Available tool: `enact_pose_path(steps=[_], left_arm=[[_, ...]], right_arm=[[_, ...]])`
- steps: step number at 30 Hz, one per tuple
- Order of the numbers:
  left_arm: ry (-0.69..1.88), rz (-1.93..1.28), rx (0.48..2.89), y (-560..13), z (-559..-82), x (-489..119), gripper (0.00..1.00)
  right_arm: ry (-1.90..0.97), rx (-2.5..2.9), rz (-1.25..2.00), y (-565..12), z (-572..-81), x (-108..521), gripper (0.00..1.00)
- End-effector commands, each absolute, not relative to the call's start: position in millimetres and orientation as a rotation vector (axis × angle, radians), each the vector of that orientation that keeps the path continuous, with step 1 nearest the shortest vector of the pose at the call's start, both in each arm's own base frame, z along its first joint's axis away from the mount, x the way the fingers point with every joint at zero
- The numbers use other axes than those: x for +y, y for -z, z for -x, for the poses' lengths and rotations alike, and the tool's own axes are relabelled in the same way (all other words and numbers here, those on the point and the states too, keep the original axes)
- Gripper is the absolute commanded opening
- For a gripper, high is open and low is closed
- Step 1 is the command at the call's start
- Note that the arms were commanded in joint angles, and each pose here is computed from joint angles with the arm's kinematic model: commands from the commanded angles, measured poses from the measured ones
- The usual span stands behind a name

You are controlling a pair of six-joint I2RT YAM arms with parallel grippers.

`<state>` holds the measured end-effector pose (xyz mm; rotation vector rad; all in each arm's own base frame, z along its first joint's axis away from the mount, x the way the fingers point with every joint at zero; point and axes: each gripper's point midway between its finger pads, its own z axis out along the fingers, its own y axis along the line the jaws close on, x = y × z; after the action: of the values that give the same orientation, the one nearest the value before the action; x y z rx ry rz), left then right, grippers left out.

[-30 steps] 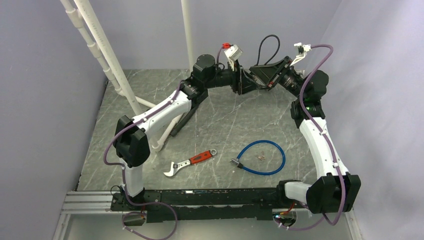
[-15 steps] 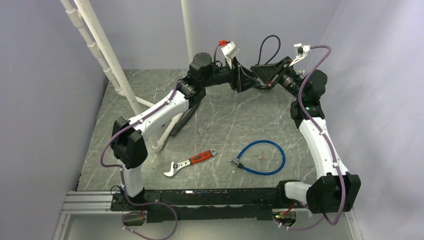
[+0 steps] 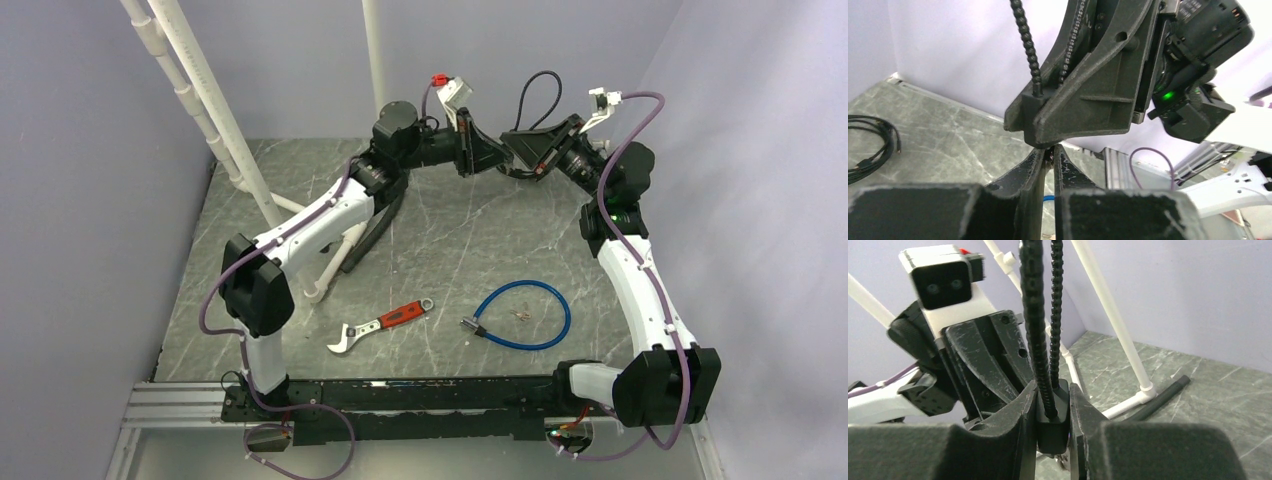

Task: Lock with the key
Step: Remove the key from the lock, then place the lock at the center of the board.

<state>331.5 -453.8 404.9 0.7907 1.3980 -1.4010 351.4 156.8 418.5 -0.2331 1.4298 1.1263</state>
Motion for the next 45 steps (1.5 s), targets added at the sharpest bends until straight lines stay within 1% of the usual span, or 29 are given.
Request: enact_pose_path(steps=[1, 3, 6, 19, 24, 29, 34, 36, 38, 41, 45], left_arm=[[1.551, -0.806, 1.257, -441.1, -322.4, -441.2, 0.10], [1.640, -0.833, 1.198, -447.3, -315.2, -437.3, 0.08], [1.722, -0.859, 1.139, -453.0, -306.4, -434.2, 0.00], [1.845, -0.979, 1.060, -459.8, -278.0, -424.4, 0.00], [1.856, -1.063, 1.067, -449.4, -269.9, -428.1, 0.00], [1.802, -1.023, 1.177, -428.0, -280.4, -433.5, 0.00], [1.465, -0.889, 1.265, -424.2, -311.1, -432.1, 0.00], [1.481, -0.884, 1.246, -430.0, -309.0, -429.4, 0.00], [1.554, -0.914, 1.216, -433.2, -300.3, -430.3, 0.00], [1.633, -0.933, 1.244, -421.3, -296.3, -434.3, 0.00], [1.564, -0.953, 1.290, -401.5, -301.5, -433.7, 0.00]], right_arm=[[-1.173, 1.340, 0.319, -439.5, -335.4, 163.8, 0.00], [-1.202, 1.332, 0.334, -440.1, -332.4, 166.4, 0.00], [-1.229, 1.311, 0.362, -443.9, -328.2, 169.1, 0.00], [-1.304, 1.217, 0.463, -476.2, -319.8, 175.9, 0.00], [-1.299, 1.190, 0.455, -486.0, -327.2, 172.7, 0.00], [-1.235, 1.167, 0.375, -499.6, -342.1, 163.5, 0.00], [-1.099, 1.193, 0.241, -494.7, -354.1, 148.1, 0.00], [-1.111, 1.211, 0.261, -487.0, -351.8, 151.1, 0.00], [-1.156, 1.212, 0.282, -481.6, -349.5, 153.2, 0.00], [-1.181, 1.231, 0.329, -474.0, -348.9, 154.4, 0.00], [-1.099, 1.373, 0.351, -440.9, -362.2, 141.2, 0.00]])
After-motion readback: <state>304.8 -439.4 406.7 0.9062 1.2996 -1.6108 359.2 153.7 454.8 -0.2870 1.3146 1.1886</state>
